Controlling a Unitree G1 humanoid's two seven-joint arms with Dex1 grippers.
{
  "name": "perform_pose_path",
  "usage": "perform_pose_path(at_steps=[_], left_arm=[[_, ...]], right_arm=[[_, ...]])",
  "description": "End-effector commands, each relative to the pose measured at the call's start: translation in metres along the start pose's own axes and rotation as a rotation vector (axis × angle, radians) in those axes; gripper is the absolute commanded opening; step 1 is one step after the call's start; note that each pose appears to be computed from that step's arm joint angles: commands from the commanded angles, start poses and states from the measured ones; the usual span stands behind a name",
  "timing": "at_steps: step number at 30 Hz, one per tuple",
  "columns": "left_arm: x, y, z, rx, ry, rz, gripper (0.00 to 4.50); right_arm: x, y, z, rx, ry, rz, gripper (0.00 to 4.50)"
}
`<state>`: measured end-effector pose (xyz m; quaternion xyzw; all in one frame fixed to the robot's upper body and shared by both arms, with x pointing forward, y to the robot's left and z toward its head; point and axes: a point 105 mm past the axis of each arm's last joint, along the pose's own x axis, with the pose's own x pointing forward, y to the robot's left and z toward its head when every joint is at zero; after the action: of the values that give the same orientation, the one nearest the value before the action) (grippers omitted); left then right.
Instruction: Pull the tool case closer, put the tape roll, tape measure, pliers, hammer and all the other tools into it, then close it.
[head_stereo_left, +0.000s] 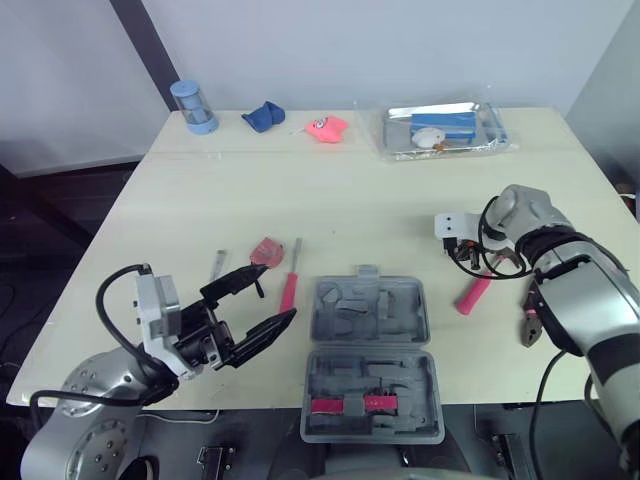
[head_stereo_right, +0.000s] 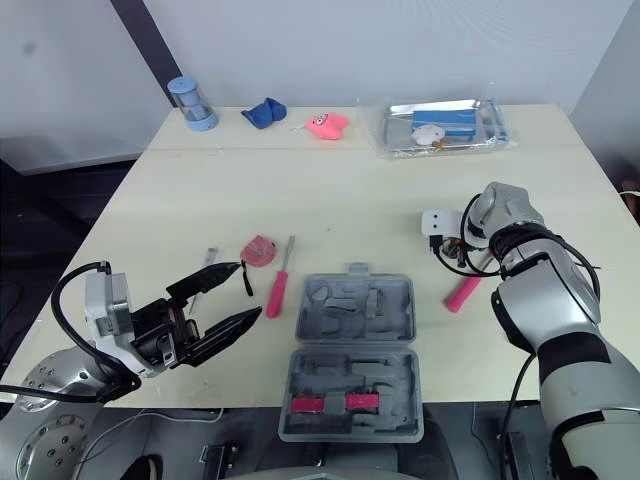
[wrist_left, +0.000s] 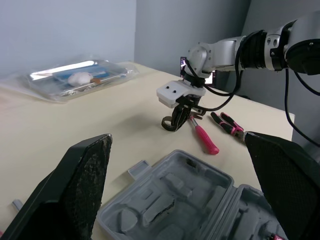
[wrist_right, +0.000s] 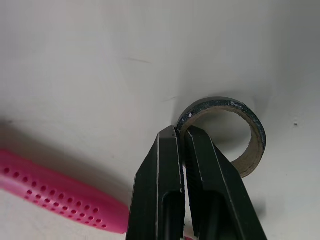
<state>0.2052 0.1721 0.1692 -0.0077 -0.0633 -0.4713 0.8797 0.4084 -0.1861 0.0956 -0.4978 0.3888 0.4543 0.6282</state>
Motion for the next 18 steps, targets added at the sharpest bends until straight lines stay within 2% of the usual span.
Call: perform_pose_path(at_steps=[1,8,11,18], left_arm=[[0.002,-0.005,0.007,0.032,-0.004,-0.049,4.50],[-0.005,0.000,-0.004,0.034,0.091,-0.098,4.50],[-0.012,0.006,-0.008,0.045,0.127,-0.110,4.50],[-0.028,0.015,-0.015,0.063,0.176,-0.113,4.50]], right_arm=[[-0.022,-0.012,0.006,-0.100,0.008,-0.031,0.07],[-0.040,-0.005,0.011,-0.267,0.013,0.064,0.07],[-0.045,-0.001,0.023,-0.353,0.003,0.086,0.07],[-0.054,0.020,0.073,-0.554,-0.052,0.132,0.07]])
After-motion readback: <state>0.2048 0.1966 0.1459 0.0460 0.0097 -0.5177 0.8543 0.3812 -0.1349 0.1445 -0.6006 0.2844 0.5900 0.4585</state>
